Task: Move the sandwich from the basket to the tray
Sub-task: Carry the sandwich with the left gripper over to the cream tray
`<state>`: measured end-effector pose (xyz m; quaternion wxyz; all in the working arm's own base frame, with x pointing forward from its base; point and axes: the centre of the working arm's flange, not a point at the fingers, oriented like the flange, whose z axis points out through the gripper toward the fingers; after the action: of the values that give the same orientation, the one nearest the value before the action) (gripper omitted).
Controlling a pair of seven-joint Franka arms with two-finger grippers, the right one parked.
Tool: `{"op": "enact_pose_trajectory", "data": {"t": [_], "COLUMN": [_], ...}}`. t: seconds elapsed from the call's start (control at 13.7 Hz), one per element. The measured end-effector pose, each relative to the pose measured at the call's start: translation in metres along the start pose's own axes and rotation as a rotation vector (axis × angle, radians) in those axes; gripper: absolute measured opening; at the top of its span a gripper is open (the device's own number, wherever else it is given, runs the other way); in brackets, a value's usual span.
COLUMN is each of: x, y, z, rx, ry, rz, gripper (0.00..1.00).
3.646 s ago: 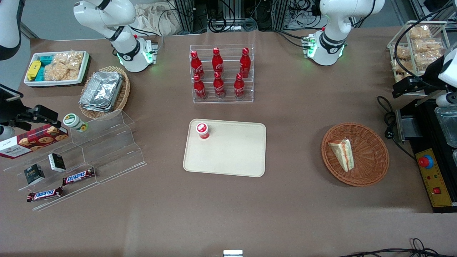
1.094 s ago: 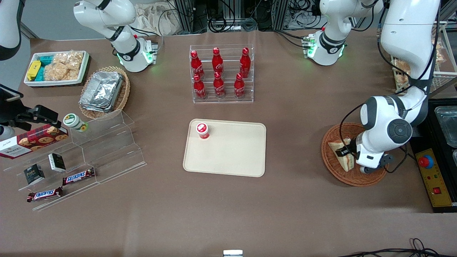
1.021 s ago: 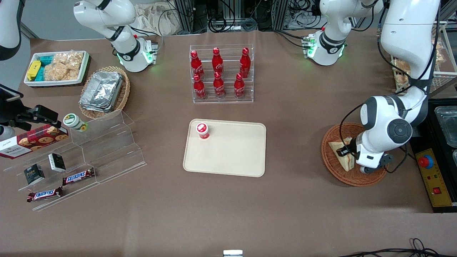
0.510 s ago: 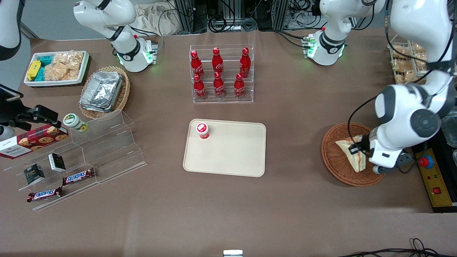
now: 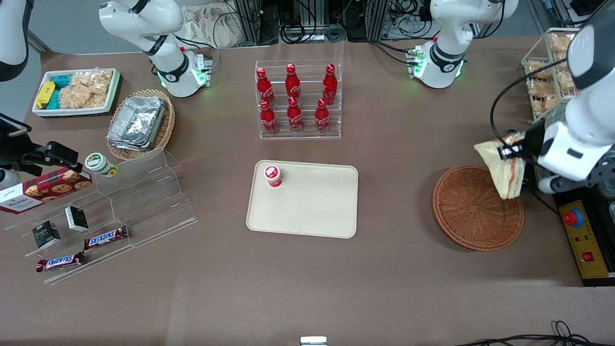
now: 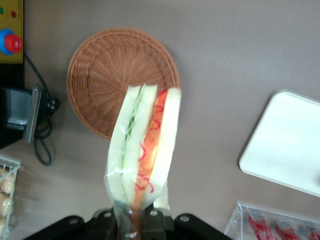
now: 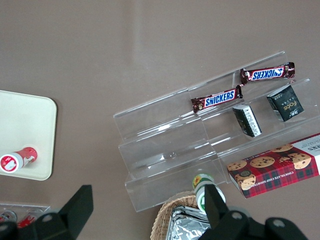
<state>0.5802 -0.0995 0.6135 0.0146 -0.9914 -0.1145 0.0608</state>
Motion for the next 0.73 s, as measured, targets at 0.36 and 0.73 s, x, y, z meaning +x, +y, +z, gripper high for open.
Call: {"op": "enact_pose_trajectory", "data": {"t": [0.36,0.73], "x": [-0.082,-0.072], "y": [0.136,0.245], "z": [-0.007,0.106], "rx": [0.007,0.016], "ry": [-0.001,0.018], "rz": [-0.057,-0.131], "gripper": [0.17,0.17]}}
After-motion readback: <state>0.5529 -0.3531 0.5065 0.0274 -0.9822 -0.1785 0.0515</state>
